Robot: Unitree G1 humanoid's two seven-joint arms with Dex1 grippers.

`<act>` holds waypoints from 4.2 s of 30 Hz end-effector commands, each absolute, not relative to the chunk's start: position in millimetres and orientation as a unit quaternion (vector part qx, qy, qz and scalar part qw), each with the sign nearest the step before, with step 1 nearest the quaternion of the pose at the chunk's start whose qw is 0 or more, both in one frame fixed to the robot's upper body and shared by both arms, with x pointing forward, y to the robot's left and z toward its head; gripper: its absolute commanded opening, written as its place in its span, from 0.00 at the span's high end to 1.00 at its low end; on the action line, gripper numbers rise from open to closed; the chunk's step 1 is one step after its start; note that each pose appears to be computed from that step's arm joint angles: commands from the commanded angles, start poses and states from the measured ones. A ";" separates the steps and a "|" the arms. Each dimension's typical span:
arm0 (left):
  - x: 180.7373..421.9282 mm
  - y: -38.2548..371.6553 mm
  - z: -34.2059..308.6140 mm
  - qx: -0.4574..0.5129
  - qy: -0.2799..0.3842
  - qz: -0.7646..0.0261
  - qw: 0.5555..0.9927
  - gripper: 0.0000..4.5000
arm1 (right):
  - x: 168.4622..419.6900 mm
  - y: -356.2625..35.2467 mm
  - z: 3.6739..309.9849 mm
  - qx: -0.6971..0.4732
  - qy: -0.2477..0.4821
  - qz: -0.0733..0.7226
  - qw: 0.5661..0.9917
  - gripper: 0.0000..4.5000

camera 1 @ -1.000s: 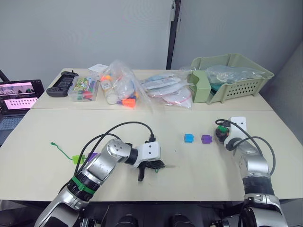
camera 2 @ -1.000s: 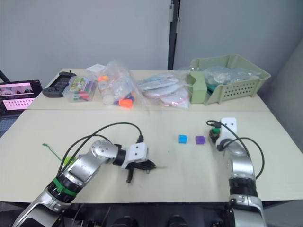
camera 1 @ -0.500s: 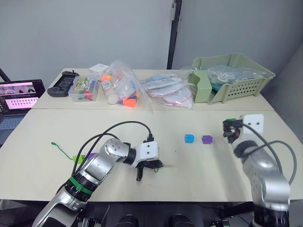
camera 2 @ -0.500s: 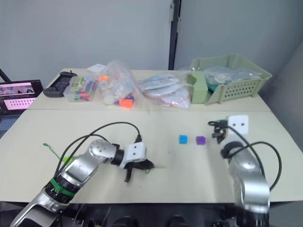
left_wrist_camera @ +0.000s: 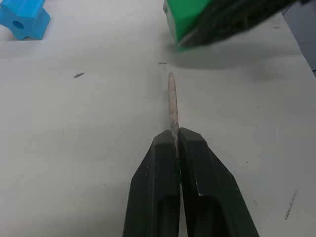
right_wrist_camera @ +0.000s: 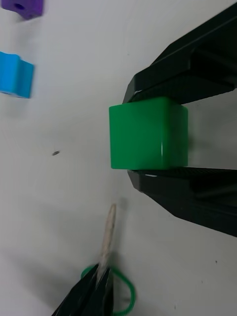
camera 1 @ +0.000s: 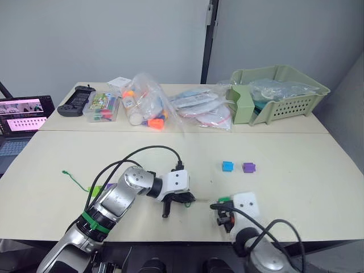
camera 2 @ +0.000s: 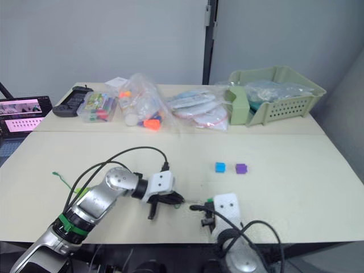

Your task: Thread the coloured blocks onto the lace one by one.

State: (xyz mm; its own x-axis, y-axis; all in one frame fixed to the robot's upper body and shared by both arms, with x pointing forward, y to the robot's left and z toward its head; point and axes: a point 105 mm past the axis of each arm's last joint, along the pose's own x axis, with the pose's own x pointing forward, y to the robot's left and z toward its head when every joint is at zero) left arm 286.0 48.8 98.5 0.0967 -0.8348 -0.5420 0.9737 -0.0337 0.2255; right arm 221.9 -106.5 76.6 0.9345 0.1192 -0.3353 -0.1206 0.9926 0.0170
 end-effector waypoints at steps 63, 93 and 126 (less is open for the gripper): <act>275.2 40.7 120.3 0.316 0.134 -0.647 0.681 1.00 | 281.1 -134.9 99.6 -0.278 0.141 0.619 0.721 0.74; 279.8 32.7 116.4 0.324 0.156 -0.630 0.689 1.00 | 273.8 -119.1 94.9 -0.286 0.147 0.635 0.702 0.74; 282.4 16.9 127.3 0.255 0.064 -0.662 0.701 0.63 | 271.6 -124.8 82.3 -0.277 0.180 0.604 0.725 0.74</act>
